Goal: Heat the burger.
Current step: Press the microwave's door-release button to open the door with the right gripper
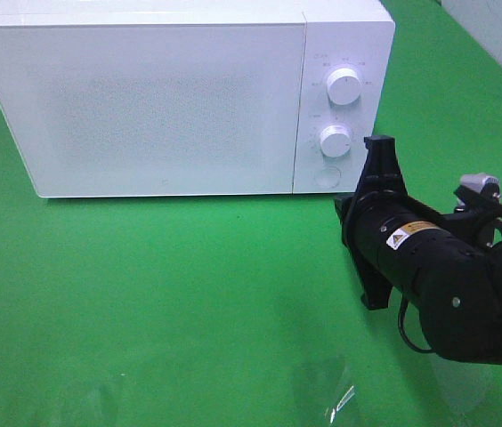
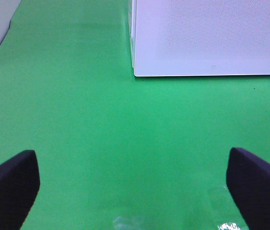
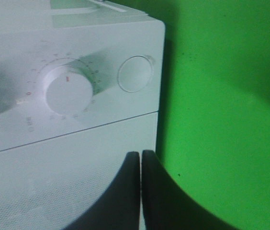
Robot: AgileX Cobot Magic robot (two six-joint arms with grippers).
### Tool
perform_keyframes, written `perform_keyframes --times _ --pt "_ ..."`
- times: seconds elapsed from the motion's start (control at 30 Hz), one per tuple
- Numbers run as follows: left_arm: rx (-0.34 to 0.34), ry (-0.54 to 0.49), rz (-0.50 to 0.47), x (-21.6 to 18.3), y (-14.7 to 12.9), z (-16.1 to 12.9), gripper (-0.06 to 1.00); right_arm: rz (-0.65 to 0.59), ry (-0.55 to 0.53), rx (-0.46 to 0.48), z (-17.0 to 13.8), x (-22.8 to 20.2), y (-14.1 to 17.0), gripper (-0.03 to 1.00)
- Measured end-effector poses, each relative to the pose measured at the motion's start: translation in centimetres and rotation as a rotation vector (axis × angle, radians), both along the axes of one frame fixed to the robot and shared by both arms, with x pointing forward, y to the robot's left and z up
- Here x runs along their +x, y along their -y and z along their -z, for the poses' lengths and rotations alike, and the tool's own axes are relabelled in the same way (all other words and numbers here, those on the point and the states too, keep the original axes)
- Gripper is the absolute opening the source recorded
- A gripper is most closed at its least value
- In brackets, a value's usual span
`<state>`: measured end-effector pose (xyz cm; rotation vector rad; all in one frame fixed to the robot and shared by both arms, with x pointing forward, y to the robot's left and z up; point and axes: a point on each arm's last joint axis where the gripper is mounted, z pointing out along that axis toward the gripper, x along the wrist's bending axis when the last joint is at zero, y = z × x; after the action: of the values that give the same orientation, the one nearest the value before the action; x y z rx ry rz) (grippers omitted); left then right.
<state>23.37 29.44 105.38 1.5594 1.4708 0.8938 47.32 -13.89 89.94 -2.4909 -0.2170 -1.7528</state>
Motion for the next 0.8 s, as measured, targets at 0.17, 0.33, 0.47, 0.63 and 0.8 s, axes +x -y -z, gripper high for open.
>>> perform_keyframes --times 0.17,0.33,0.47,0.63,0.8 --pt "0.000 0.000 0.000 0.0 0.0 0.0 0.98 -0.010 -0.036 0.001 1.4 0.7 -0.2 0.00" --pt "0.000 0.000 0.000 0.0 0.0 0.0 0.98 -0.017 -0.042 0.007 1.8 1.6 -0.4 0.00" --pt "0.000 0.000 0.000 0.0 0.0 0.0 0.98 0.000 -0.035 0.019 2.0 3.1 -0.3 0.00" --pt "0.000 0.000 0.000 0.0 0.0 0.0 0.98 0.033 -0.028 0.021 2.4 5.1 0.3 0.00" --pt "0.000 0.000 0.000 0.0 0.0 0.0 0.98 0.045 -0.039 0.024 2.9 6.4 0.4 0.00"
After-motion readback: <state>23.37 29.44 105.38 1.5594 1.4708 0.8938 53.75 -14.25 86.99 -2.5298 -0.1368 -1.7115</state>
